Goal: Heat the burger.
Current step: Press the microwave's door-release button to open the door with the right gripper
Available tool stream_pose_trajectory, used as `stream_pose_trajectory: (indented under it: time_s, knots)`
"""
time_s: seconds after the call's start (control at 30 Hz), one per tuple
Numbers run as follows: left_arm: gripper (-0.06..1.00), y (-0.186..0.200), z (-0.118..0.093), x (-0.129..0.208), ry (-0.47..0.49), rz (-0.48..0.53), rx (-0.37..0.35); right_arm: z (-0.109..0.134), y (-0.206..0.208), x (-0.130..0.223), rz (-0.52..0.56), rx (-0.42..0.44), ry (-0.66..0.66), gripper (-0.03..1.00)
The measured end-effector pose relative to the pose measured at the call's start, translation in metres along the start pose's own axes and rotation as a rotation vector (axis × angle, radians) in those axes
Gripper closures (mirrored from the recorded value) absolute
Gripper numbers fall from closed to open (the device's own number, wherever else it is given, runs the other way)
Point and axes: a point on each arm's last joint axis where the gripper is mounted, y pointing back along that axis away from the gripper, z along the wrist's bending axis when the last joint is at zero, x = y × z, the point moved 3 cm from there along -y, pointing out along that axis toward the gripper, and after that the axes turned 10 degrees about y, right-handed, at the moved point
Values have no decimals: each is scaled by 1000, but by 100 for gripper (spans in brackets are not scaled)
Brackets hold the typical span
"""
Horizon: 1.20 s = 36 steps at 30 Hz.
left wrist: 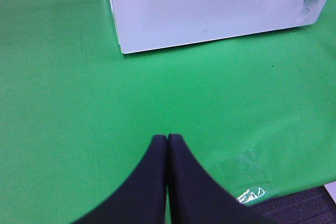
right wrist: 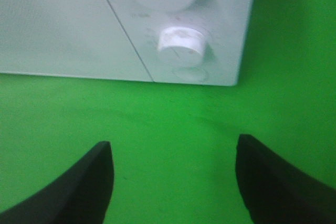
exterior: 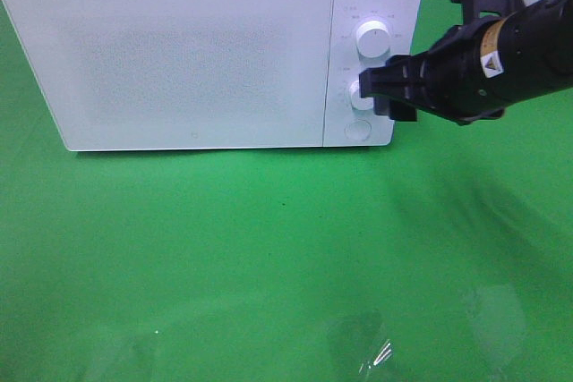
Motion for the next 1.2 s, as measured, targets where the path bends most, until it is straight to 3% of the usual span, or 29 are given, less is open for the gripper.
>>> stream_pose_trajectory:
  time_s: [0.17, 0.23, 0.3, 0.57, 0.93, 1.07, 1.2]
  knots:
    - [94, 0, 0, 0, 0, 0, 0, -12, 14, 5, 63, 66, 57, 35]
    - [94, 0, 0, 0, 0, 0, 0, -24, 22, 10, 111, 113, 63, 36]
    - [94, 0, 0, 0, 0, 0, 0, -52, 37, 17, 189, 186, 31, 36]
    - [94, 0, 0, 0, 0, 0, 0, -87, 63, 34, 307, 209, -119, 36]
    - [94, 0, 0, 0, 0, 0, 0, -83, 127, 60, 463, 162, -209, 36]
    - [94, 0, 0, 0, 0, 0, 0, -79, 148, 66, 468, 161, -199, 36]
    - [94, 0, 0, 0, 0, 0, 0, -74, 177, 71, 406, 164, -173, 36]
